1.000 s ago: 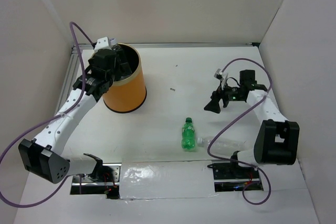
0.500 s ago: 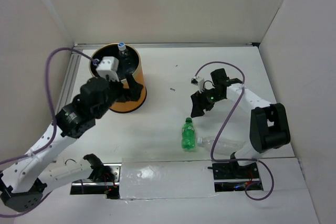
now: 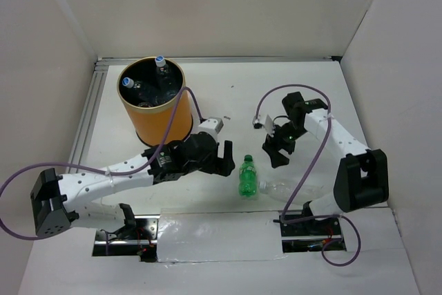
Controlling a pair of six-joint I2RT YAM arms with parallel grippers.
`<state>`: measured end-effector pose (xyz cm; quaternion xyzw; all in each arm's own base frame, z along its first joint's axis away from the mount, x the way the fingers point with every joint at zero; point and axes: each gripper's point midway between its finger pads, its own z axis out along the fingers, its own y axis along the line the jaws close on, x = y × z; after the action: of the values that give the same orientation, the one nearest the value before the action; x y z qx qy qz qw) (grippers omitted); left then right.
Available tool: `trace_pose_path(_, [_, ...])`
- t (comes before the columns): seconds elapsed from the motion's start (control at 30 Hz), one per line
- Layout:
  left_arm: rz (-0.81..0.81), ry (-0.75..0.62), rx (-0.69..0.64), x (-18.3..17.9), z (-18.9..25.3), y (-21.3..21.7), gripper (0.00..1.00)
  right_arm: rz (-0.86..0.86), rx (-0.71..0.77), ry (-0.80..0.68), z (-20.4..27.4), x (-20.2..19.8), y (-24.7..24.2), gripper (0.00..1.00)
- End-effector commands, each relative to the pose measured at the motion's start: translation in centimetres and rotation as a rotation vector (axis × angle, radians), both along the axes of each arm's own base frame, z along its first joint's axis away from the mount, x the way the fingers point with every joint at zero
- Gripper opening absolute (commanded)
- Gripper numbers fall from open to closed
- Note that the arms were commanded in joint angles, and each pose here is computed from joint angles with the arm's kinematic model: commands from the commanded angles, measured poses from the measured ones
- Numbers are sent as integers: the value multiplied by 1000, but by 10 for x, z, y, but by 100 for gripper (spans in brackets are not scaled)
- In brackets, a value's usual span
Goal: Put the plastic bottles in the bin
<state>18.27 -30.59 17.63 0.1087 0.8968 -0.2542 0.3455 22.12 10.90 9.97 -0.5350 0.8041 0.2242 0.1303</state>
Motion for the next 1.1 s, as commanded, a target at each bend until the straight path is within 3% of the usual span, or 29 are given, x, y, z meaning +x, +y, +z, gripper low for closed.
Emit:
trace_pose_path(0.0, [8,22,-147,4,13,-34,99,142,-79,33,4,-46,-16,87])
trace_pose_path(0.3, [0,97,-150,1,-9,-50,99,244,-172,80,-7,-94,-23,89])
trace_pose_path(0.67, [-15,70,-150,-3,-7,-56,99,223,-322,56,-41,-80,-16,90])
trace_pose_path(0.87, [7,25,-110,-14,-14,-21,99,236,-359,60,-62,-74,-15,90])
trace_pose_path(1.07, [54,-71,-149,-22,2,32,99,243,-392,80,-82,-74,-13,89])
